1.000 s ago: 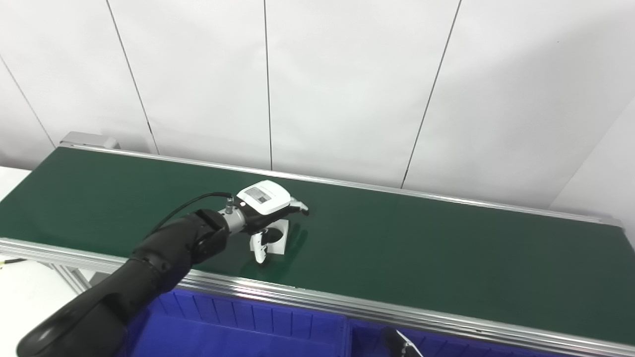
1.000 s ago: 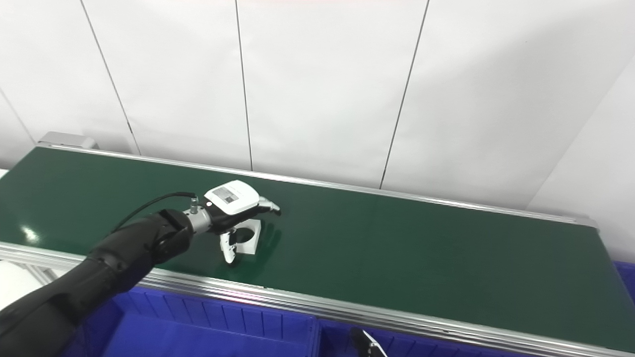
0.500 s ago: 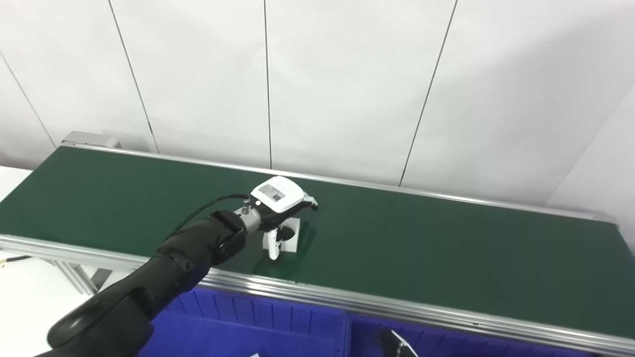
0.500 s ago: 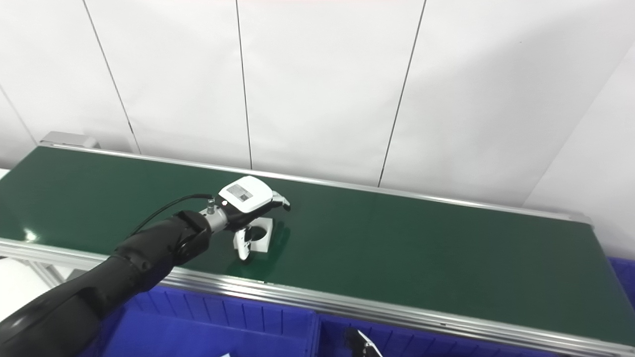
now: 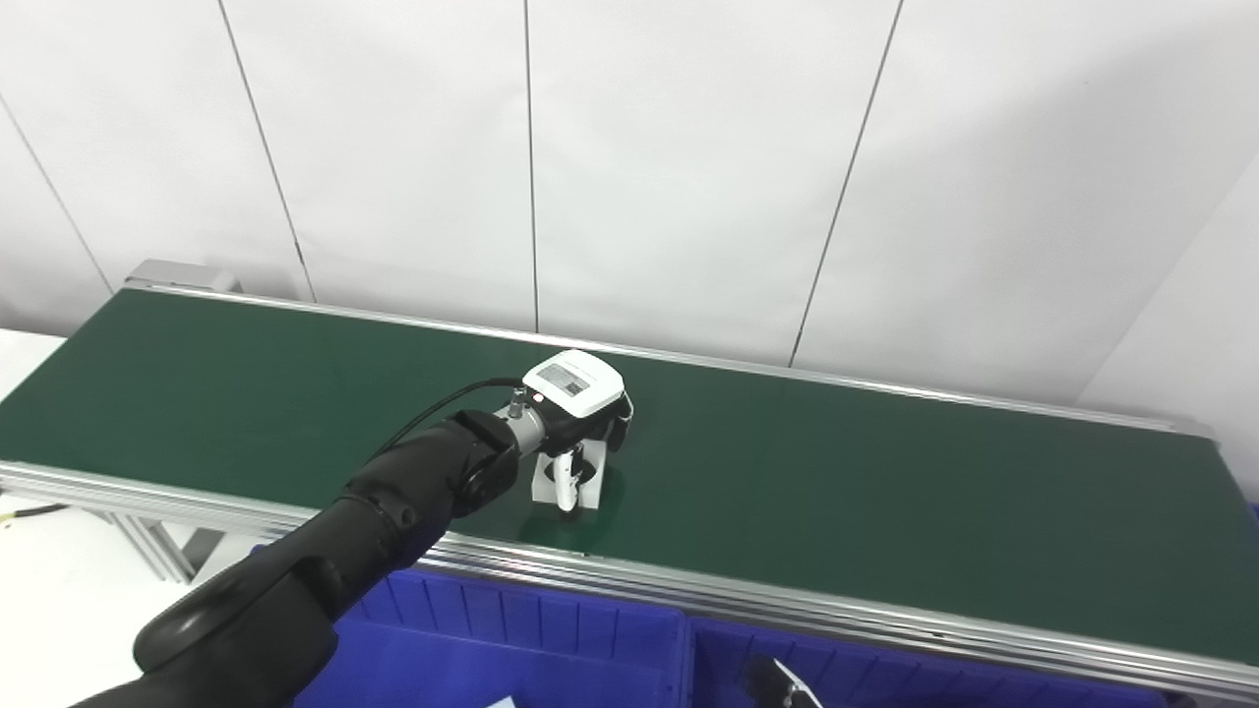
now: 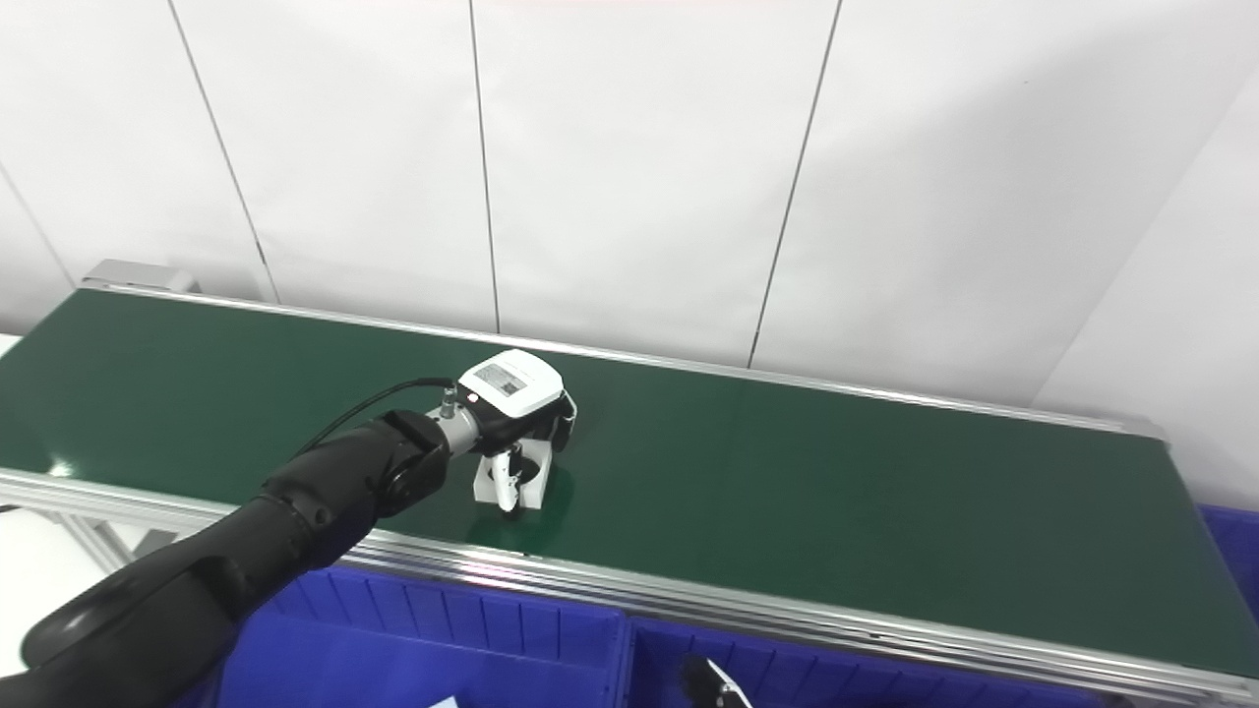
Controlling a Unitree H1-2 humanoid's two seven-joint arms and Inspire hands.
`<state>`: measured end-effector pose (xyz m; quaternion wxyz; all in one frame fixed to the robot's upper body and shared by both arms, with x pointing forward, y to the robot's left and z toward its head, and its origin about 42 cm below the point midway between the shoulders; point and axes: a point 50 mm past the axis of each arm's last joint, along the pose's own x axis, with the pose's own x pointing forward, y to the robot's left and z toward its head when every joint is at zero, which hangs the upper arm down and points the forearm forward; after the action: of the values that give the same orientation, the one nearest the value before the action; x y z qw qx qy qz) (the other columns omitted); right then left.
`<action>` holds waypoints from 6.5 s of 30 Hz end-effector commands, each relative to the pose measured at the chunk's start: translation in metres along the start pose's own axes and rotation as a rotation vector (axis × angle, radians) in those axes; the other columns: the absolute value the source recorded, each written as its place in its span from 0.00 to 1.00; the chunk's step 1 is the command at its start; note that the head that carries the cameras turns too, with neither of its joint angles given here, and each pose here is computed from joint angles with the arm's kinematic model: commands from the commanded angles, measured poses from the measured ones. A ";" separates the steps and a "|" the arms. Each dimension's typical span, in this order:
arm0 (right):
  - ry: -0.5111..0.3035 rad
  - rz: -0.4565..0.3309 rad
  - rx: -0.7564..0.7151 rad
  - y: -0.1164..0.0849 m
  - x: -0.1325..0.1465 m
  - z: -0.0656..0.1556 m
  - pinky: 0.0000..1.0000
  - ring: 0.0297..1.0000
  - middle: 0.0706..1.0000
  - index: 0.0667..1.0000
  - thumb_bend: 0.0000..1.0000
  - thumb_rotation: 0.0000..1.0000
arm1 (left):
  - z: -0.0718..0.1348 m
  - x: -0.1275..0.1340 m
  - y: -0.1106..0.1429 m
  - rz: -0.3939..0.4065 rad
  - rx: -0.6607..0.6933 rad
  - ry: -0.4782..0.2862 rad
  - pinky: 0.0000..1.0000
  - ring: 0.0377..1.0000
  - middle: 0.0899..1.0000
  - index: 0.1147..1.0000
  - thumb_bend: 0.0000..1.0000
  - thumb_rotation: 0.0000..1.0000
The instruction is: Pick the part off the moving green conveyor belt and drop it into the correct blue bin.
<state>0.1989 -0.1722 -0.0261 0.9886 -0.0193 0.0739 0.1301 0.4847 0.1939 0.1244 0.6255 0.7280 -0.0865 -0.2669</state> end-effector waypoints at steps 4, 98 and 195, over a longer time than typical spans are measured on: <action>-0.075 0.004 0.027 0.004 0.006 0.012 0.88 0.87 0.84 0.84 0.76 0.93 | -0.026 -0.004 0.014 -0.060 0.070 0.102 0.17 0.29 0.44 0.42 0.51 0.00; -0.273 0.040 0.085 -0.077 0.011 0.052 0.84 0.85 0.84 0.85 0.77 0.83 | 0.006 -0.261 0.015 -0.085 -0.352 0.271 0.38 0.44 0.41 0.45 0.52 0.00; -0.202 0.037 0.064 -0.037 0.010 0.039 0.82 0.83 0.82 0.82 0.77 0.83 | 0.130 -0.225 -0.094 0.311 -1.780 -0.313 0.76 0.75 0.74 0.67 1.00 0.47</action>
<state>0.2188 -0.2122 0.0037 0.9893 0.0278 0.0084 0.1428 0.2021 0.2019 0.0779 0.9541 -0.1347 0.0360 -0.2650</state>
